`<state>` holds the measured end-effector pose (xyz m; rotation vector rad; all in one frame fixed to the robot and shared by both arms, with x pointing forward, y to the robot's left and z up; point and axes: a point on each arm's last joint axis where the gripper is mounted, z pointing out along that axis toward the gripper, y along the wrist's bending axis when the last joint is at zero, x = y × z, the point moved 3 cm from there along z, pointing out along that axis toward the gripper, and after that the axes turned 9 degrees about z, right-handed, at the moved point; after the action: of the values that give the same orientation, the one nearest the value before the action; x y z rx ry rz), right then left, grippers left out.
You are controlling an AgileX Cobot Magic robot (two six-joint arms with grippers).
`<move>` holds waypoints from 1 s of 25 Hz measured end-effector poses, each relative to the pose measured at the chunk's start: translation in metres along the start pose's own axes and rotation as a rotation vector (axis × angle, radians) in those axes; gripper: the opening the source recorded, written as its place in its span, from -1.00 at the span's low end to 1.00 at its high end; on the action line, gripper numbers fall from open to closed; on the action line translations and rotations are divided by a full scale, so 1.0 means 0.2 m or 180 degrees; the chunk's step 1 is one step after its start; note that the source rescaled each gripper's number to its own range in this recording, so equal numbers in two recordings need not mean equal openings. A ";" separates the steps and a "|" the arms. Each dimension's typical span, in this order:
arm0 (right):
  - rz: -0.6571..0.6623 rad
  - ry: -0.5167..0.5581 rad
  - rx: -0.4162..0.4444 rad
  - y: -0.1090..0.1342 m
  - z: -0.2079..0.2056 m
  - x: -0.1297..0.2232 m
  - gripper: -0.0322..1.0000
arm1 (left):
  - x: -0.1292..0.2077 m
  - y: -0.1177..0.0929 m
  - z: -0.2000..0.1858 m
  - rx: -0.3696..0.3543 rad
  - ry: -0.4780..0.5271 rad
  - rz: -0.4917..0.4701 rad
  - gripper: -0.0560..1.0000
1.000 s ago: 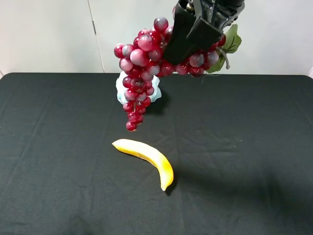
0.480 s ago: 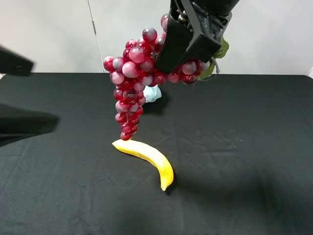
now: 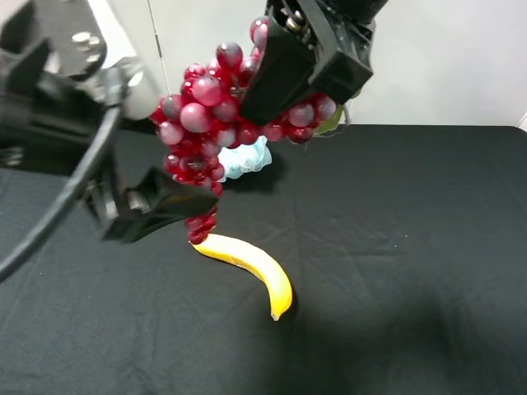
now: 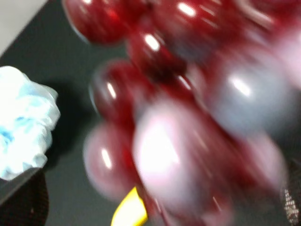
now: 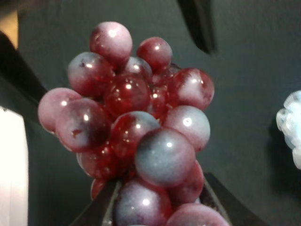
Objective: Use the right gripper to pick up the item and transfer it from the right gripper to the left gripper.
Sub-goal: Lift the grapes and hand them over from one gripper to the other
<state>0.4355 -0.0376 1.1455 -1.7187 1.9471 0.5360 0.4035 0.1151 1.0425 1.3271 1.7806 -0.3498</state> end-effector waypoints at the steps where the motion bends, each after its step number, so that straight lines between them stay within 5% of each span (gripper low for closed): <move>1: 0.0014 -0.0048 -0.0007 0.00 0.00 -0.01 -0.93 | -0.01 0.00 0.02 -0.0028 -0.0024 -0.0003 0.98; 5: 0.0015 -0.0073 0.0003 0.00 0.00 -0.01 -0.93 | 0.00 -0.01 0.11 -0.0013 -0.0001 0.0020 0.94; 7: 0.0004 -0.0059 0.0015 0.00 0.00 -0.01 -0.93 | 0.00 -0.03 0.15 0.0022 0.0038 0.0032 0.75; 12: -0.0015 -0.0033 0.0038 -0.01 0.00 -0.01 -0.94 | 0.00 -0.03 0.16 0.0031 0.0045 0.0041 -0.44; 21: -0.0019 -0.0005 0.0106 -0.02 0.00 0.00 -0.92 | -0.01 -0.02 0.17 -0.0042 -0.0012 0.0047 -0.64; 22: 0.0013 0.0016 0.0145 -0.03 0.00 0.00 -0.74 | -0.01 -0.02 0.17 -0.0052 -0.0022 0.0047 -0.64; 24: 0.0159 0.0056 0.0248 -0.05 0.00 0.01 0.23 | -0.01 -0.01 0.17 -0.0076 -0.0045 0.0047 -0.66; 25: 0.0260 0.0070 0.0305 -0.06 0.00 0.02 0.55 | -0.02 -0.01 0.17 -0.0089 -0.0060 0.0048 -0.66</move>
<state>0.4462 -0.0421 1.1446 -1.5986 2.0316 0.4467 0.4177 0.0901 1.0248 1.3129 1.7528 -0.3270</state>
